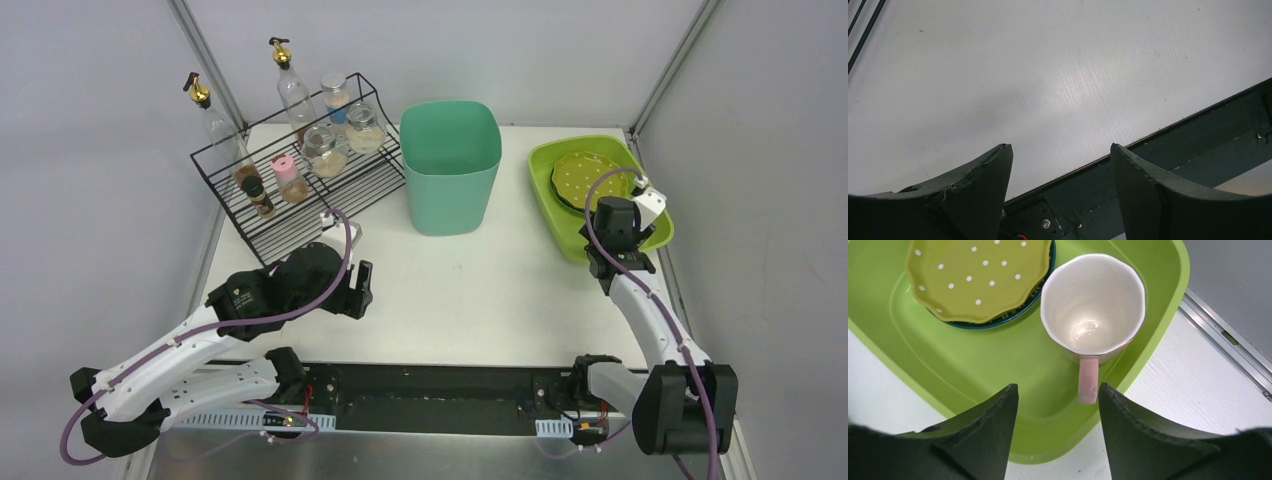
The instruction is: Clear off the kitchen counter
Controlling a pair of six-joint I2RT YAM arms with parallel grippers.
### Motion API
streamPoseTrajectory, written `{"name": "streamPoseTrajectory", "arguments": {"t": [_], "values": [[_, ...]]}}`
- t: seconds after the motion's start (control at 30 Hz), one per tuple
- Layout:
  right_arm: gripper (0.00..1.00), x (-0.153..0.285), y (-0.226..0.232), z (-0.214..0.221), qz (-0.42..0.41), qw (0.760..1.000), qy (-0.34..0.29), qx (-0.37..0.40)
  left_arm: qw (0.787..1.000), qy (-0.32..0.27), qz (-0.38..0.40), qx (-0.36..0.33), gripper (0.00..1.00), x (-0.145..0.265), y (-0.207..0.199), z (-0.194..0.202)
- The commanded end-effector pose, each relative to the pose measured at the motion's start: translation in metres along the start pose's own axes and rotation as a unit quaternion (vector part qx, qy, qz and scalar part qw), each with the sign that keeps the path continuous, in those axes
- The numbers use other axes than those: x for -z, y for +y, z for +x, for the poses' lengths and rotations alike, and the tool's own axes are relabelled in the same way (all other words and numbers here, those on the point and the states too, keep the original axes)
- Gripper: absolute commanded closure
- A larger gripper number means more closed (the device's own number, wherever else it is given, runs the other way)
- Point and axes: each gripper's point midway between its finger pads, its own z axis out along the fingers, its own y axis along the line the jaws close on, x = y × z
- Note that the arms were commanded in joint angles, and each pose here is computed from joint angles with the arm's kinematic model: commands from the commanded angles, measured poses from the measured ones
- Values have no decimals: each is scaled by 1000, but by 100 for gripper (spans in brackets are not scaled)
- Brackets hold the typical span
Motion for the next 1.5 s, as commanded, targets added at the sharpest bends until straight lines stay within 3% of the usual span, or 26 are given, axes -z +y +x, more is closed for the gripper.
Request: {"name": "streamPoseTrajectory", "arguments": {"t": [0.0, 0.13, 0.2, 0.23, 0.6, 0.73, 1.07, 1.2, 1.47], "values": [[35, 23, 5, -7, -27, 999, 18, -4, 1000, 3, -7, -4, 22, -1, 2, 3], [25, 43, 7, -7, -55, 998, 25, -10, 1000, 3, -11, -5, 19, -2, 3, 3], [5, 57, 11, -8, -81, 996, 34, -13, 1000, 2, -14, -5, 13, -3, 4, 2], [1, 66, 16, -8, -98, 994, 40, -11, 1000, 3, -15, -6, 4, -3, 4, 2], [1, 154, 62, 5, -223, 968, 110, 39, 1000, 2, -28, -8, 1, -5, 6, -2], [1, 189, 97, 35, -318, 933, 163, 49, 999, -7, -45, -5, 1, -6, 11, -6], [1, 249, 123, 87, -398, 891, 186, 114, 998, -12, -68, -10, 1, -9, 16, -12], [1, 254, 125, 99, -377, 897, 185, 137, 997, -12, -82, -2, 1, -13, 16, -17], [1, 244, 124, 104, -299, 930, 122, 178, 996, -13, -90, 25, 1, -15, 14, -19]]}}
